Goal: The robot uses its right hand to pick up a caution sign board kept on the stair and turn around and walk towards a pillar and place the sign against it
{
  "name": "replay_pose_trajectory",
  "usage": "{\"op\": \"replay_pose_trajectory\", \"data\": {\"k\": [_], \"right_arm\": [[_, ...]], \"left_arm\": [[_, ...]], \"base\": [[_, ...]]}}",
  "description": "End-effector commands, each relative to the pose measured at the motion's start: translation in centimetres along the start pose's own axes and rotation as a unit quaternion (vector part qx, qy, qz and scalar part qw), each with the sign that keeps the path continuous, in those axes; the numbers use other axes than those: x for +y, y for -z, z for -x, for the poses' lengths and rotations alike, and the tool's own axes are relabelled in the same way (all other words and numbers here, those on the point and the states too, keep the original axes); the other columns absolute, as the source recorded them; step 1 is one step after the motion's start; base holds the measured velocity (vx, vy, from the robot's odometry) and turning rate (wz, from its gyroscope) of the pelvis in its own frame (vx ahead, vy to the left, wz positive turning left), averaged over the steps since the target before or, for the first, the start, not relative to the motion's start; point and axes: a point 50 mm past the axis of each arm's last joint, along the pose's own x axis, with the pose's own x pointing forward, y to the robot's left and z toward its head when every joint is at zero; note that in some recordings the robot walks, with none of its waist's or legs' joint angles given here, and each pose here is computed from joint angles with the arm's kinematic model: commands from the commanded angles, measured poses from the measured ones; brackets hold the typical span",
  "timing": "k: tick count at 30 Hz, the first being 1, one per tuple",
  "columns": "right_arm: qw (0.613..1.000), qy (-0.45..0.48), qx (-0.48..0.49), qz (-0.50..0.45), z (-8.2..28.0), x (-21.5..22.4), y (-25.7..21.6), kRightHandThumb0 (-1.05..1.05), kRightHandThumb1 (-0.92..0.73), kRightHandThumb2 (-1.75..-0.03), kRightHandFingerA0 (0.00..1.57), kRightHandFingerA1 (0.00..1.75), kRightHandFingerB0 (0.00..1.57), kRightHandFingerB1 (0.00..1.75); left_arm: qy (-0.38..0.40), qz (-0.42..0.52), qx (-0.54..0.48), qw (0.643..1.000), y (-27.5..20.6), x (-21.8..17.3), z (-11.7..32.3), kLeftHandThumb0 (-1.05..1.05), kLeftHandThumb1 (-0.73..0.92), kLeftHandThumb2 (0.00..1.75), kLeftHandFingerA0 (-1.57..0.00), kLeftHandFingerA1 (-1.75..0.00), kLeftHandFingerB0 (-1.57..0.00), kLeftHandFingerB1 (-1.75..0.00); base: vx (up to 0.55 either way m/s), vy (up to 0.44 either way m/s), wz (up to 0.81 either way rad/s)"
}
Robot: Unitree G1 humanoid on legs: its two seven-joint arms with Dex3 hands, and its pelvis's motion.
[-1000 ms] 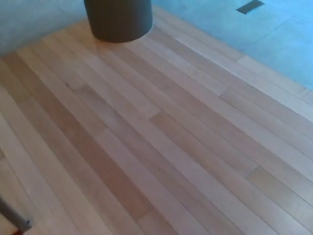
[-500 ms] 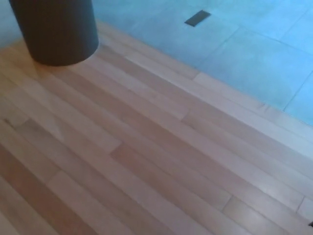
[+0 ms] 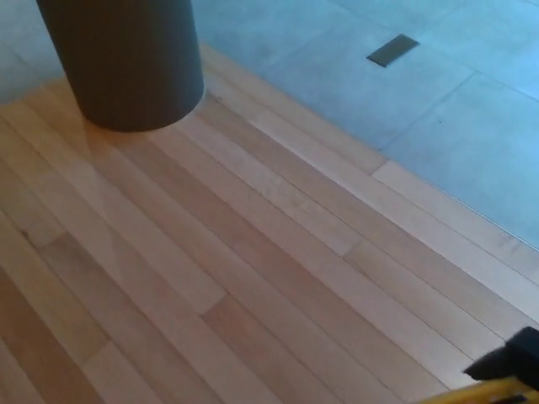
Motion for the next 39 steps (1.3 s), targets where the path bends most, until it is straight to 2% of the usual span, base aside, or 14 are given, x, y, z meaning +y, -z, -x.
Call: {"op": "replay_pose_trajectory", "data": {"k": [1, 5, 11, 13, 20, 24, 28, 33, 36, 37, 39], "right_arm": [[0.998, 0.055, -0.023, -0.001, -1.5, 0.0, -0.4, -0.07, -0.50, -1.08, 0.97, 1.60, 0.90, 1.03], [0.998, 0.052, -0.046, -0.006, -3.1, 0.9, -0.9, -0.07, -0.47, -1.13, 0.97, 1.62, 0.88, 1.08], [0.997, 0.052, -0.057, -0.001, -3.9, 1.4, -1.0, -0.07, -0.48, -1.11, 0.96, 1.63, 0.88, 1.08], [0.996, 0.053, -0.077, -0.011, -6.1, 2.7, -1.3, -0.09, -0.47, -1.08, 1.01, 1.60, 0.90, 1.09], [0.995, 0.050, -0.080, -0.016, -7.8, 4.0, -1.8, -0.10, -0.48, -1.04, 1.01, 1.61, 0.89, 1.11], [0.995, 0.051, -0.081, -0.015, -8.2, 4.2, -1.9, -0.11, -0.49, -1.01, 1.02, 1.60, 0.90, 1.10], [0.995, 0.046, -0.092, -0.009, -8.9, 4.7, -2.0, -0.12, -0.49, -1.05, 1.01, 1.58, 0.90, 1.13], [0.994, 0.048, -0.100, -0.008, -9.2, 4.9, -2.1, -0.12, -0.49, -1.04, 1.01, 1.60, 0.90, 1.12], [0.993, 0.045, -0.104, -0.014, -9.8, 5.3, -2.6, -0.12, -0.50, -1.03, 1.01, 1.60, 0.91, 1.09], [0.994, 0.044, -0.104, -0.014, -9.8, 5.4, -2.6, -0.12, -0.49, -1.04, 1.04, 1.55, 0.92, 1.08], [0.993, 0.042, -0.105, -0.011, -9.9, 5.4, -2.5, -0.12, -0.49, -1.06, 1.03, 1.57, 0.91, 1.07]], "left_arm": [[-0.004, -0.011, -0.035, 0.999, -1.0, 0.6, -0.1, -0.34, 0.43, 0.68, -1.13, -0.71, -0.97, -0.66], [-0.004, -0.011, -0.040, 0.999, -1.1, 0.8, 0.1, -0.35, 0.42, 0.68, -1.13, -0.72, -0.98, -0.66], [-0.007, -0.020, -0.037, 0.999, -1.2, 1.1, 0.0, -0.36, 0.44, 0.67, -1.15, -0.71, -0.96, -0.66], [-0.008, -0.018, -0.037, 0.999, -1.1, 1.2, 0.2, -0.33, 0.42, 0.71, -1.09, -0.73, -0.97, -0.67], [-0.012, -0.022, -0.038, 0.999, -1.2, 1.2, 0.2, -0.34, 0.43, 0.70, -1.08, -0.73, -0.94, -0.67], [-0.013, -0.029, -0.043, 0.999, -1.3, 1.2, 0.2, -0.38, 0.42, 0.69, -1.11, -0.74, -0.99, -0.66], [-0.007, -0.024, -0.052, 0.998, -1.5, 1.3, 0.4, -0.36, 0.41, 0.72, -1.10, -0.77, -0.93, -0.69], [-0.011, -0.026, -0.047, 0.999, -1.5, 1.3, 0.2, -0.34, 0.43, 0.70, -1.11, -0.76, -0.94, -0.69], [-0.012, -0.019, -0.044, 0.999, -1.5, 1.3, 0.1, -0.42, 0.44, 0.65, -1.14, -0.74, -1.01, -0.67], [-0.010, -0.020, -0.048, 0.999, -1.5, 1.3, 0.2, -0.43, 0.43, 0.66, -1.15, -0.75, -1.01, -0.68], [-0.008, -0.022, -0.051, 0.998, -1.5, 1.2, 0.3, -0.43, 0.43, 0.67, -1.15, -0.76, -1.01, -0.69]], "base": [[0.39, 0.005, 0.01], [0.43, 0.115, -0.02], [0.45, 0.140, 0.02], [0.36, 0.087, 0.21], [0.28, -0.001, 0.45], [0.26, -0.132, 0.37], [0.15, -0.143, 0.54], [0.12, -0.079, 0.08], [0.13, 0.030, 0.13], [0.18, 0.240, 0.25], [0.24, 0.283, -0.07]]}}
